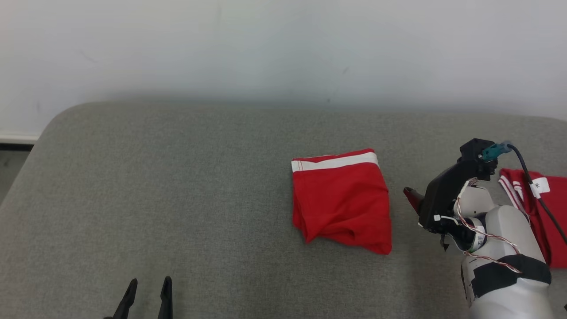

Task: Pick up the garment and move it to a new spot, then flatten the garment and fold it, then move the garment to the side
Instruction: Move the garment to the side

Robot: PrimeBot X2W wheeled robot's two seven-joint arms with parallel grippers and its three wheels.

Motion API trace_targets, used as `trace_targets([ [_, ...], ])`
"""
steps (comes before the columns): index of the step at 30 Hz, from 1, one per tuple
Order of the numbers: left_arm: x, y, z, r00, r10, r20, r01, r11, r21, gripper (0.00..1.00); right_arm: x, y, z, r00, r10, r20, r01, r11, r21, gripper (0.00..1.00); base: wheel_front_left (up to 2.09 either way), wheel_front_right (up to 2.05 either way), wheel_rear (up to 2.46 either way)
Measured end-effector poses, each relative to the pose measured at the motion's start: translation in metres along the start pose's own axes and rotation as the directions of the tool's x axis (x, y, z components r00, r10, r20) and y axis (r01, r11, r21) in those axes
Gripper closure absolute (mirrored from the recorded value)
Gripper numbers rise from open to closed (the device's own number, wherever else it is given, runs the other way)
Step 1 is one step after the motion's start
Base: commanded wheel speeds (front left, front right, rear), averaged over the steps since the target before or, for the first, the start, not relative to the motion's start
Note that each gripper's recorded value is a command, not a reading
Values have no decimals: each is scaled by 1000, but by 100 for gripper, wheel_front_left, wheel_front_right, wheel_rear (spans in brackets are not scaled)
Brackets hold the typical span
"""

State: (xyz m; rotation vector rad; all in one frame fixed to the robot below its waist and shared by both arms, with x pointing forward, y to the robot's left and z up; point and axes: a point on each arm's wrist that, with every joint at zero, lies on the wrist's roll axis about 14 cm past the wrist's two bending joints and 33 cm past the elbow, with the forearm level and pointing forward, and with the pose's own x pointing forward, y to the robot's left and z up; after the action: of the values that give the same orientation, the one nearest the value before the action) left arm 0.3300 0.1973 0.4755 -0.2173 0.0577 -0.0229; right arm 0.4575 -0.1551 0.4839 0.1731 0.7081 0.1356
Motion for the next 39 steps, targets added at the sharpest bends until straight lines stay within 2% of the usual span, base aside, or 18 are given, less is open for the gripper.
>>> trace_targets([
  [11,10,21,-15,996,77,-39,-77,997,-5,0,75,29,-54,974,47,-223,-53,998,-19,0,0,0,0],
  [12,11,22,-16,996,78,-43,-79,997,-5,0,79,31,-58,970,50,-238,-58,998,-29,9,0,0,0],
  [13,11,23,-17,995,83,-47,-83,996,-6,0,83,33,-61,967,51,-252,-63,997,-39,60,0,0,0],
  [14,11,24,-19,995,86,-53,-87,996,-7,0,85,35,-61,966,51,-254,-67,996,-54,87,0,0,0],
  [15,11,25,-21,994,90,-57,-91,996,-6,0,87,36,-61,967,48,-249,-67,995,-71,100,0,0,0],
  [18,13,25,-22,995,88,-56,-88,996,-4,0,89,35,-57,975,34,-219,-60,992,-109,100,0,0,0],
  [24,23,14,-15,998,47,-30,-47,999,-9,0,77,20,-36,988,-46,-146,7,966,-259,100,0,0,0],
  [32,39,-21,-10,999,-51,-5,51,998,-35,0,32,-28,12,979,-205,-17,177,884,-432,100,0,0,0],
  [39,53,-55,-7,987,-160,10,160,986,-43,0,-24,-99,32,932,-361,41,340,825,-452,100,0,0,0],
])
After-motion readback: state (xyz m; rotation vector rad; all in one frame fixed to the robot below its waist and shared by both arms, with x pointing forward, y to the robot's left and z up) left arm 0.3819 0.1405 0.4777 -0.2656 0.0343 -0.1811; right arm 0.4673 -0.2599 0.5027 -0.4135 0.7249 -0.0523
